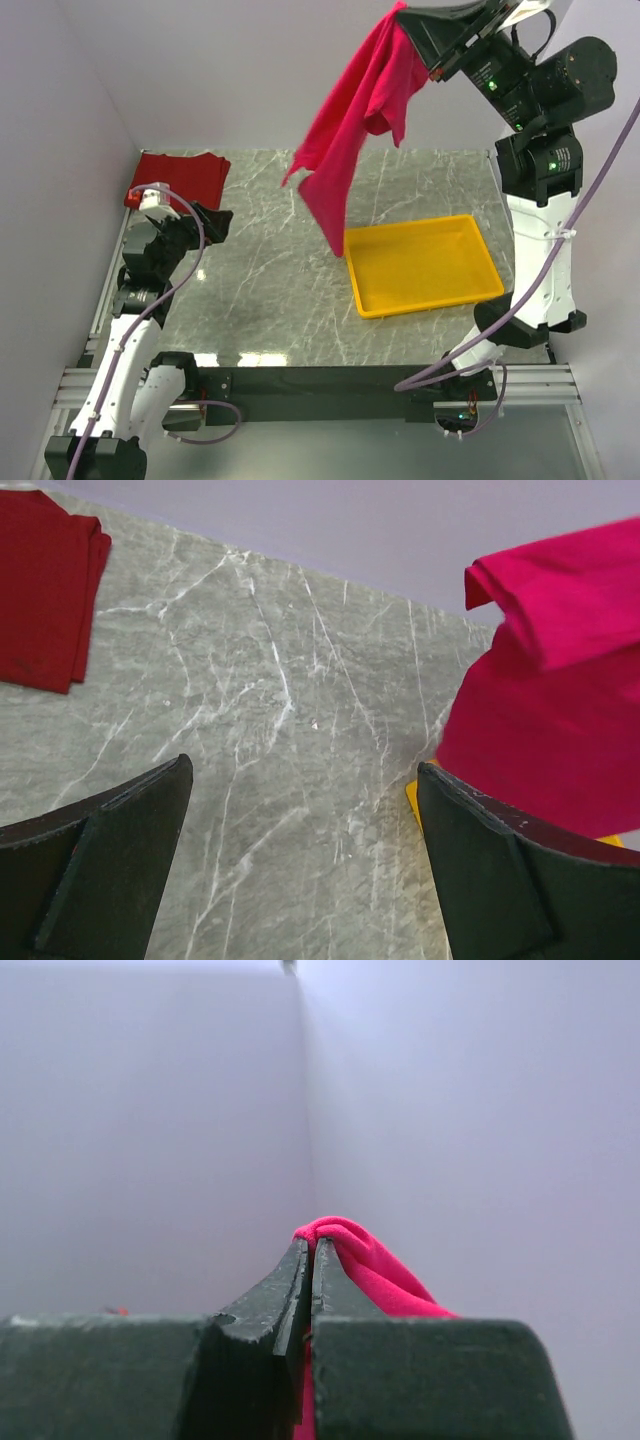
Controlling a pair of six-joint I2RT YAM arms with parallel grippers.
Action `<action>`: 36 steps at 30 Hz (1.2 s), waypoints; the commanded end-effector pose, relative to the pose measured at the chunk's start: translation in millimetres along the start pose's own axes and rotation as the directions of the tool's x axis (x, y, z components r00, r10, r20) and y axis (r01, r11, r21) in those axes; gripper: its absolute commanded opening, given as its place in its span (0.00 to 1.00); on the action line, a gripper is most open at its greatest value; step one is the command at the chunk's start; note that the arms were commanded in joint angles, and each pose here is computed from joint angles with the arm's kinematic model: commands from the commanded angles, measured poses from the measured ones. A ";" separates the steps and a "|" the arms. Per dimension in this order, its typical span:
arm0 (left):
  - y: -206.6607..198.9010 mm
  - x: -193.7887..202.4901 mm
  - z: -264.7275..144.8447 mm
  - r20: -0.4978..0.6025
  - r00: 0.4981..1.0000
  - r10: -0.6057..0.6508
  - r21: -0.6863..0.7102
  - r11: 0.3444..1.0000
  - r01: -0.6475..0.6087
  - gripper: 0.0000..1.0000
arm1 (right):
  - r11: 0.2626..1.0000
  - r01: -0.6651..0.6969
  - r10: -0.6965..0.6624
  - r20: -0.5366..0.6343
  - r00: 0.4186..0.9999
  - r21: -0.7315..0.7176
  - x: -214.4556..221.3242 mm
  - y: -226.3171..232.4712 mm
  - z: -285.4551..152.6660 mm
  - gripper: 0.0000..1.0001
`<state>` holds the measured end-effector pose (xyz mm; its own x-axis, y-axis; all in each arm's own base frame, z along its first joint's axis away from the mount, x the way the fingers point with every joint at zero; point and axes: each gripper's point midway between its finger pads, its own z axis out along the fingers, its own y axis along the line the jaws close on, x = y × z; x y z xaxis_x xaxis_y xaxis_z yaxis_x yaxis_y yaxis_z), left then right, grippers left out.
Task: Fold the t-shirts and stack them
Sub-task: Move the tshirt to the center of the board
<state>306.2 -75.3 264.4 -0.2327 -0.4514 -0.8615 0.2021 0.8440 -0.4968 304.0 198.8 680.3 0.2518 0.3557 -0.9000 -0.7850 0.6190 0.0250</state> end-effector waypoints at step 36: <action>11.2 1.4 -10.9 0.027 0.999 0.029 -0.058 0.998 -0.027 0.99 | 0.822 -0.152 -0.512 -0.829 0.224 -0.549 418.9 14.0 -284.3 0.82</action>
<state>294.2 -62.2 252.7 -0.2292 -0.4351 -0.8707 0.1312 0.8726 -0.4706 306.9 191.1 213.2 -0.2140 -0.6725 -0.7084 -0.9257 0.3711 -0.0727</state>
